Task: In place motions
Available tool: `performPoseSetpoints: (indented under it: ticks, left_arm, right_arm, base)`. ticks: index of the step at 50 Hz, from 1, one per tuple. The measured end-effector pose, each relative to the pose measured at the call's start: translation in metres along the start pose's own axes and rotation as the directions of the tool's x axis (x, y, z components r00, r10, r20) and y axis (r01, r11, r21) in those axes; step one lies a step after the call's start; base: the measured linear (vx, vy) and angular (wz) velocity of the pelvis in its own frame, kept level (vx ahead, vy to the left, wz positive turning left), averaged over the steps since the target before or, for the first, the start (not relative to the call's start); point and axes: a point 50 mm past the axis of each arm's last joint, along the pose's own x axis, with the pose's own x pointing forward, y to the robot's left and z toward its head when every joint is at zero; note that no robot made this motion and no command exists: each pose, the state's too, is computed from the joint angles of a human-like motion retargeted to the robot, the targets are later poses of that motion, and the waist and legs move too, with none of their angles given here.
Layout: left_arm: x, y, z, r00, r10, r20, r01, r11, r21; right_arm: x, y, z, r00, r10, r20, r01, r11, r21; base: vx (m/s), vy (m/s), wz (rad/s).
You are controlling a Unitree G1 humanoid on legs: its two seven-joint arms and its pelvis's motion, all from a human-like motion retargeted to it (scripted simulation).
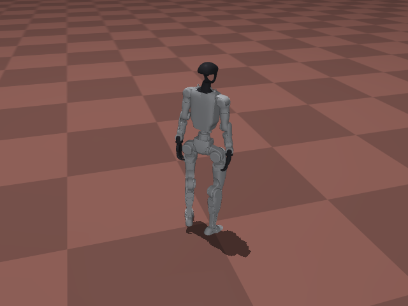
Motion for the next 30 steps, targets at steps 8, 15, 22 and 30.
performPoseSetpoints:
  ticks: [8, 15, 22, 30]
  left_arm:
    - [-0.002, -0.001, 0.015, 0.999, -0.004, 0.050, 0.004, 1.000, 0.005]
    - [-0.002, -0.003, 0.020, 0.998, -0.008, 0.063, 0.007, 1.000, 0.020]
    - [-0.001, -0.004, 0.015, 0.999, -0.008, 0.040, 0.007, 1.000, 0.025]
    - [-0.001, -0.001, 0.005, 1.000, -0.001, 0.006, 0.001, 1.000, 0.010]
  right_arm:
    - [0.001, 0.002, 0.010, 1.000, 0.012, 0.025, -0.011, 0.999, -0.035]
    - [0.001, 0.004, 0.003, 1.000, 0.025, 0.001, -0.024, 0.999, -0.036]
    - [0.000, 0.008, -0.010, 0.995, 0.087, -0.056, -0.088, 0.996, -0.027]
    - [0.000, 0.011, -0.023, 0.994, 0.059, -0.093, -0.060, 0.998, -0.016]
  base:
    - [0.00, 0.00, 0.00]
    - [0.00, 0.00, 0.00]
    - [0.00, 0.00, 0.00]
    - [0.00, 0.00, 0.00]
